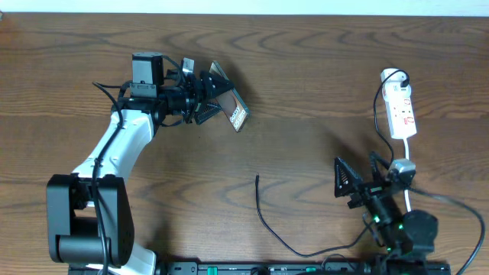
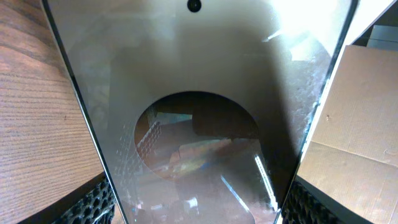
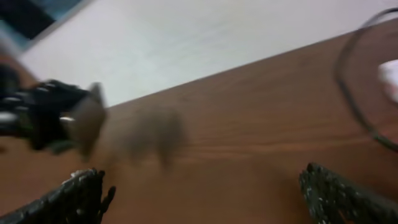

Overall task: Plug charger to phone and switch on socket
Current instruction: 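Move the right gripper toward the phone held by the left gripper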

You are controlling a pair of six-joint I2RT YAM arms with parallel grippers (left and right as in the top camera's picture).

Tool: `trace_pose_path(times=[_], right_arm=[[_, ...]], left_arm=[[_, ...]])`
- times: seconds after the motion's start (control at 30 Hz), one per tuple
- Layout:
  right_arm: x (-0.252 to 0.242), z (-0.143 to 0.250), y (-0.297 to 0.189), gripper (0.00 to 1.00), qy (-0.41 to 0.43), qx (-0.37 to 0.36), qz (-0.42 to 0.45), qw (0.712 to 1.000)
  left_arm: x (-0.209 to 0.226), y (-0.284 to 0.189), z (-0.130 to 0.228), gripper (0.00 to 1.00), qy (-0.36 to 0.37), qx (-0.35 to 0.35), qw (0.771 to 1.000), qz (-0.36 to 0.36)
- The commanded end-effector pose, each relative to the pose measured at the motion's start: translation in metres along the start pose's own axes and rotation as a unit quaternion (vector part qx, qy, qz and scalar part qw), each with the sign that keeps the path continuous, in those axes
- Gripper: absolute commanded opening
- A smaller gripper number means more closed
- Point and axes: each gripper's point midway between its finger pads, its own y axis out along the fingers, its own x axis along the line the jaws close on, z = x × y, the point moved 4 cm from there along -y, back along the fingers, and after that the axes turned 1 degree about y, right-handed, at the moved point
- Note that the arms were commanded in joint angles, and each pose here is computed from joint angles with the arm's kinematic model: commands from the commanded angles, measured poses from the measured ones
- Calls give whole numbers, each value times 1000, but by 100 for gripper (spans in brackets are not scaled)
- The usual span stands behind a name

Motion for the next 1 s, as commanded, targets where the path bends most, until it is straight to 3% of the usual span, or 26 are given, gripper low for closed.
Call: trace_pose_path(times=[0.0,0.1,0.27,0.47,0.7,0.97], right_arm=[[40,-28,7,99,21,55,-85,995],[55,-40,26,99,43,123,-134,982],[70,-43,69,99,113,253,-248,928],[62,-20,120,99,149,296,-277,902],[104,-15,142,99,93,258,-331,903],[124,1,167,99,91,211,-228,946]], left_arm=[[-5,-1,-1,8,11,3,1000,13],[-9,-1,-4,8,4,-3,1000,21],[-16,-2,-12,7,-21,-20,999,32],[-24,-3,-20,7,-34,-38,998,47],[-27,-4,-26,8,-37,-55,997,49],[-27,-4,-26,7,-60,-54,995,51]])
